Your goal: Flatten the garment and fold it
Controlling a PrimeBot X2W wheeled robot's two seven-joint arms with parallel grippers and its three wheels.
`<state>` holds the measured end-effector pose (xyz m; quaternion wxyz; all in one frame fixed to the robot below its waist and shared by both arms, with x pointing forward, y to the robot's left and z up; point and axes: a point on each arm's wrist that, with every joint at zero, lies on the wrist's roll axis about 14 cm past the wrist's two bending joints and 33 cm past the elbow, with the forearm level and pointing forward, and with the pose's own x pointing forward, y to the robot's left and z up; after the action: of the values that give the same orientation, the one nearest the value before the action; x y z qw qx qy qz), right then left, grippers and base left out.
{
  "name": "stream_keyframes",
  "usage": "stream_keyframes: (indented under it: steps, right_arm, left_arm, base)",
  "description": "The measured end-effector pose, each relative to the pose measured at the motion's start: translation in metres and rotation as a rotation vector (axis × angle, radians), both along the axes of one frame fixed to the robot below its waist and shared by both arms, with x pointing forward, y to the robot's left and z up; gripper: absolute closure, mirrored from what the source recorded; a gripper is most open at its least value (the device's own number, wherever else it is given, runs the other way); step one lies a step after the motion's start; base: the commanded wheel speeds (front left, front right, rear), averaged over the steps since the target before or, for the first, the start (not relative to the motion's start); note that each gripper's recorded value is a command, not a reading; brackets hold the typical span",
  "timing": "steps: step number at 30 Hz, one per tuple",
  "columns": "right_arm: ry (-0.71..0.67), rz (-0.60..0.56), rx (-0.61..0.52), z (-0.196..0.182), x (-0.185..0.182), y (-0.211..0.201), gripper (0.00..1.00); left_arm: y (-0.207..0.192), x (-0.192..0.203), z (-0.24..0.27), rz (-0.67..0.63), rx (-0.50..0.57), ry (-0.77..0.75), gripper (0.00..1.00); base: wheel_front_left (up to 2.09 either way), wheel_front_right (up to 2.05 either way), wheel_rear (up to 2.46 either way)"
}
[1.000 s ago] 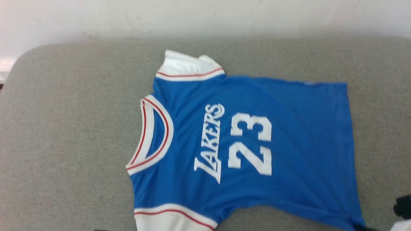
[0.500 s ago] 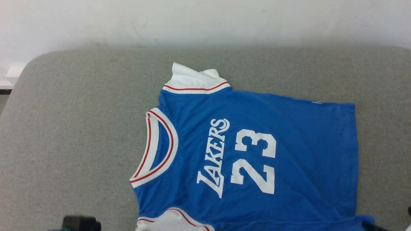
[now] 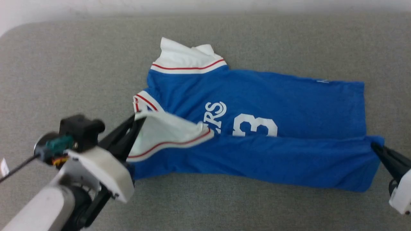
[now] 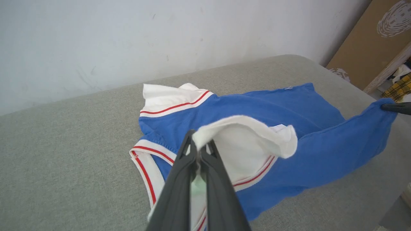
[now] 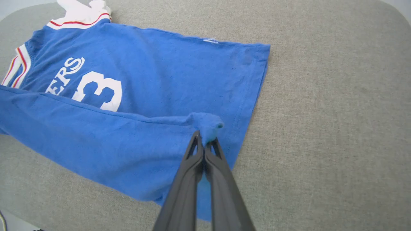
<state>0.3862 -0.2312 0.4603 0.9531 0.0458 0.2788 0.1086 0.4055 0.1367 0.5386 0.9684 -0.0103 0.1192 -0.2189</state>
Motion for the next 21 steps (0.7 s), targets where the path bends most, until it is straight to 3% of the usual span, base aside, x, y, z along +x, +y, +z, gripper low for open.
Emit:
stream_keyframes:
  steps: [7, 16, 17, 18, 20, 21]
  right_arm:
    - [0.021, 0.023, -0.044, -0.021, 0.034, -0.001, 1.00]
    - [0.170, 0.025, -0.062, -0.075, 0.033, -0.006, 1.00]
    - [0.173, 0.025, -0.060, -0.077, 0.034, -0.006, 1.00]
    - [0.175, 0.023, -0.057, -0.079, 0.035, -0.006, 1.00]
    - [0.176, 0.016, -0.048, -0.081, 0.037, -0.007, 0.99]
    - [0.172, 0.013, -0.044, -0.081, 0.039, -0.007, 0.87]
  left_arm:
    - [-0.013, 0.044, -0.039, -0.010, 0.005, 0.058, 1.00]
    - [-0.014, 0.046, -0.123, 0.015, 0.050, 0.230, 1.00]
    - [-0.014, 0.045, -0.128, 0.019, 0.049, 0.243, 0.95]
    - [-0.013, 0.044, -0.133, 0.024, 0.052, 0.251, 0.77]
    - [-0.011, 0.043, -0.140, 0.037, 0.054, 0.262, 0.74]
    - [-0.011, 0.044, -0.142, 0.044, 0.050, 0.261, 0.72]
  base:
    - [0.00, 0.00, 0.00]
    - [0.00, 0.00, 0.00]
    - [0.00, 0.00, 0.00]
    - [0.00, 0.00, 0.00]
    - [0.00, 0.00, 0.00]
    - [0.00, 0.00, 0.00]
